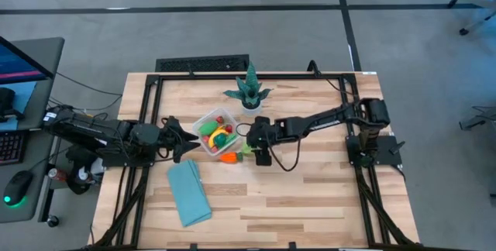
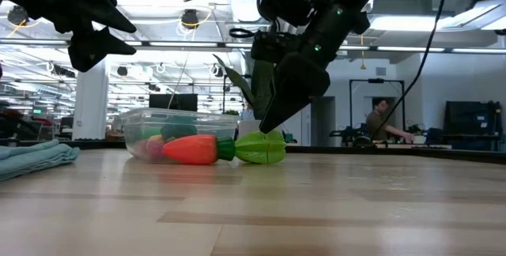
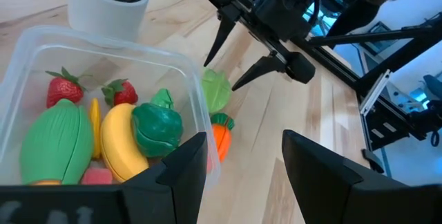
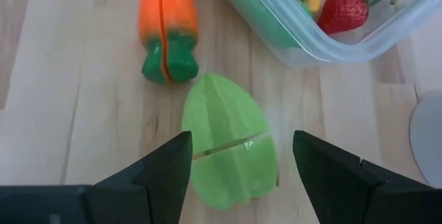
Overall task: Pick and placing Produce into tupperware
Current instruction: Put the green star fruit into the transparent container
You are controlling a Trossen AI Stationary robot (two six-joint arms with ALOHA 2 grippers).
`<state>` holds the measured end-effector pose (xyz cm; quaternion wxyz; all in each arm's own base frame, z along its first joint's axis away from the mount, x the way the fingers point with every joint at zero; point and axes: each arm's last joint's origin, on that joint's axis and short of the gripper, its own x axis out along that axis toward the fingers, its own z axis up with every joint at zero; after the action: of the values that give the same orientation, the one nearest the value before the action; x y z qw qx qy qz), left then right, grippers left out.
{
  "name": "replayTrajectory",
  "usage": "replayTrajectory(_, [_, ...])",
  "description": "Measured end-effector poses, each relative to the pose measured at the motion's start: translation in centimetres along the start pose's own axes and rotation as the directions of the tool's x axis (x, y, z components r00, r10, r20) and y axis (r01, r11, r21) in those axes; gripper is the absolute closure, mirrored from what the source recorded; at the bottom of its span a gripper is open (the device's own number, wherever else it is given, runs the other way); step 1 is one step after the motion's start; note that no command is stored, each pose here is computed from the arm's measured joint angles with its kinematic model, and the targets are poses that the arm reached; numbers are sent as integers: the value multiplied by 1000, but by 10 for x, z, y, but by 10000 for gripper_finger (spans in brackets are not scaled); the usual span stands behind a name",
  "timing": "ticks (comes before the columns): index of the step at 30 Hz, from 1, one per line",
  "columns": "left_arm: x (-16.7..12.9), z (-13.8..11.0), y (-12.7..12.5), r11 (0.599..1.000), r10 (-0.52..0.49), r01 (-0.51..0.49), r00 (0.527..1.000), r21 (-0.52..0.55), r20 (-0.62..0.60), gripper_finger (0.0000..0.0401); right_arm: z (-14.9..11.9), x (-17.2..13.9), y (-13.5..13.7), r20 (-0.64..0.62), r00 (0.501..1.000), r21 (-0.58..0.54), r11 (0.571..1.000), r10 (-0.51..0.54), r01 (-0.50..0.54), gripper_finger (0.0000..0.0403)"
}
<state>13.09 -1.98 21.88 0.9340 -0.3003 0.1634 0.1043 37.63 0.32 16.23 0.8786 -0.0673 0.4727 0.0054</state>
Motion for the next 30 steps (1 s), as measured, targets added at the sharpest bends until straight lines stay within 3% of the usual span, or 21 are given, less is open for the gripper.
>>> replayTrajectory(9, [0,0,0,1000,1,-1,1000,0,0,223,0,0,3,10,995,-24,994,103,-103,158])
replayTrajectory(18, [0,0,0,1000,1,-1,1000,2,0,223,1,-1,16,-1,1000,-130,991,1,-1,158])
replayTrajectory(30, [0,0,0,1000,6,-6,1000,3,4,223,-6,1,22,-19,997,-157,985,-79,75,158])
